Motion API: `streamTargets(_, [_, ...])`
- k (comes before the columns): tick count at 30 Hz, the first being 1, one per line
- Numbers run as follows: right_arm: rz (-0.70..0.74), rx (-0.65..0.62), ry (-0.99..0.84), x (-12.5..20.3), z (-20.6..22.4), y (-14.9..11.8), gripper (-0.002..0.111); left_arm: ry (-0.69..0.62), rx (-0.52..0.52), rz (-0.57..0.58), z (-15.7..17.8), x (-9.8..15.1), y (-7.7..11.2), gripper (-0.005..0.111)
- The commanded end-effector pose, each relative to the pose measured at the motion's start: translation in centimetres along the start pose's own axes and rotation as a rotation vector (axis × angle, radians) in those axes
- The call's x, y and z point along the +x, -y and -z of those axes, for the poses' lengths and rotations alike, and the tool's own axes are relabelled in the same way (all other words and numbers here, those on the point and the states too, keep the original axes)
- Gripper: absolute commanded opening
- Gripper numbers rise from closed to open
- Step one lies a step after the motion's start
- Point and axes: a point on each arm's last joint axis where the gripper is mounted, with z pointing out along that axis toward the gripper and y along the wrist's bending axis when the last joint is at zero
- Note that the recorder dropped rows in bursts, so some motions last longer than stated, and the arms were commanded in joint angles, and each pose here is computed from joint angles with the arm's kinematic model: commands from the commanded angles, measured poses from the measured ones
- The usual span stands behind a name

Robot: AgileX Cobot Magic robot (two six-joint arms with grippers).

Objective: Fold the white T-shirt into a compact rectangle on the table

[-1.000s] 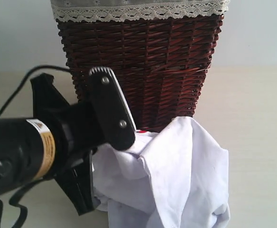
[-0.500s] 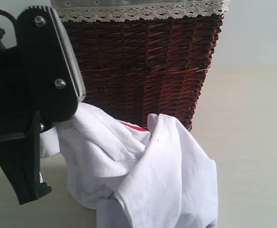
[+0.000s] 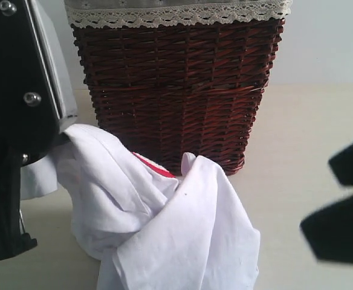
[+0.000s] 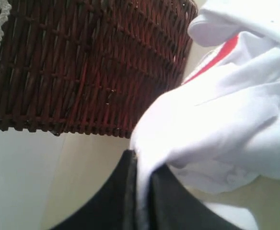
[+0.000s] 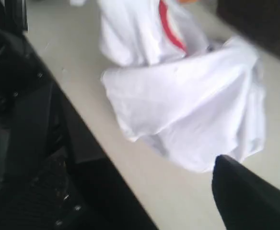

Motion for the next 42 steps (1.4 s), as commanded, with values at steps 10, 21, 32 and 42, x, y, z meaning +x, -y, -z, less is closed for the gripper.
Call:
streamTargets(10, [0.100,-0.102,-0.028,3.6,-9.1,-0.4,0.075,0.038,-0.006,0.012,0.5,-0.3,-0.4,0.000])
streamTargets(21, [0.202,0.036,-0.087,2.0,-18.5,-1.0,0.072,0.055,0.015,0.026,0.5,-0.5,-0.2,0.000])
streamTargets(32, [0.204,0.081,-0.094,-0.5,-17.2,-3.9,0.072,0.033,0.019,0.030,0.5,-0.3,-0.2,0.000])
streamTargets(42, [0.060,0.236,0.020,1.6,-16.4,-3.7,0.072,-0.050,0.070,0.084,0.3,0.4,0.3,0.000])
